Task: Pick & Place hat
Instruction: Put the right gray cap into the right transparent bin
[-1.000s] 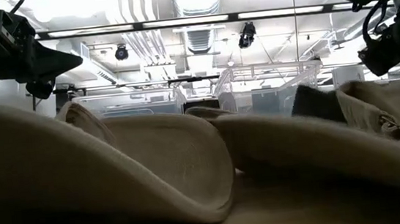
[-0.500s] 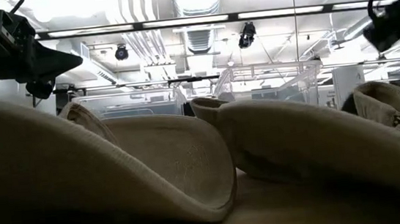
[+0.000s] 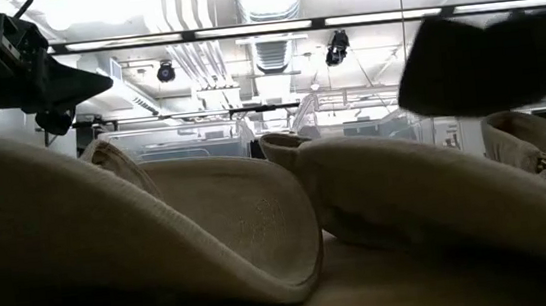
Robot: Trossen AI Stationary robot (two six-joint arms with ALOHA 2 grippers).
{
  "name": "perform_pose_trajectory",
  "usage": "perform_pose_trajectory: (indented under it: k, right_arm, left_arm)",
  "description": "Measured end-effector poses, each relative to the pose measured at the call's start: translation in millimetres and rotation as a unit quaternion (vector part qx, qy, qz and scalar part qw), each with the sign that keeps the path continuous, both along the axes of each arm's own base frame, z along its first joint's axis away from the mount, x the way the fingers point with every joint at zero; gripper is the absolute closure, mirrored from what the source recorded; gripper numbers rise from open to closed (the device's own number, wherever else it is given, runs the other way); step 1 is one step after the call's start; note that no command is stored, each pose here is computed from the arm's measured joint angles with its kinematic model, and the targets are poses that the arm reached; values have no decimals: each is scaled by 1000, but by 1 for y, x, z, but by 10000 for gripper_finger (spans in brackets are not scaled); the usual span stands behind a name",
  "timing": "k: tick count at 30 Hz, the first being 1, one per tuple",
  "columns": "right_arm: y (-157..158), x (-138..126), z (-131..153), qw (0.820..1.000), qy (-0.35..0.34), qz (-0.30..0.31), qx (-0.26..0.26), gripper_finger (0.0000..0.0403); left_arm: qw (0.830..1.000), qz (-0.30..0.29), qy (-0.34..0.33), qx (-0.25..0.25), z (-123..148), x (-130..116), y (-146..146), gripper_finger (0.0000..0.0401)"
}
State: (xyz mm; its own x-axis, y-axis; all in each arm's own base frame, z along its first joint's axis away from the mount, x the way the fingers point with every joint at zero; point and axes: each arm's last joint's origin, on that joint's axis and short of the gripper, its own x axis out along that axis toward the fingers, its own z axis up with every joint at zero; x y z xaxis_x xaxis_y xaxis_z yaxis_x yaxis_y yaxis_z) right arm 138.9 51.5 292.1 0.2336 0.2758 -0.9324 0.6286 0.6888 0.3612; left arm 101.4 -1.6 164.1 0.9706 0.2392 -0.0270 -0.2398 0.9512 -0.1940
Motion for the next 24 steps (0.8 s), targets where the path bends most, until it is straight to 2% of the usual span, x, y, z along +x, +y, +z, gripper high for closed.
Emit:
perform_pose_trajectory:
  k: [4,9,13,16,19,24]
  right_arm:
    - [-3,-3,24,998,-58,3,-17,394]
    - [-11,-4,50,987,-133,-22,-86,394]
    - [-24,-2,68,963,-183,-69,-186,394]
    - [-35,0,78,944,-203,-104,-240,394]
    - [-46,0,85,929,-208,-123,-279,394]
    - [-66,6,101,905,-240,-159,-313,394]
  left_arm:
    - [1000,0,0,0,0,0,0,401]
    - [1000,0,0,0,0,0,0,401]
    - [1000,0,0,0,0,0,0,401]
    - [1000,0,0,0,0,0,0,401]
    - [1000,0,0,0,0,0,0,401]
    - [1000,0,0,0,0,0,0,401]
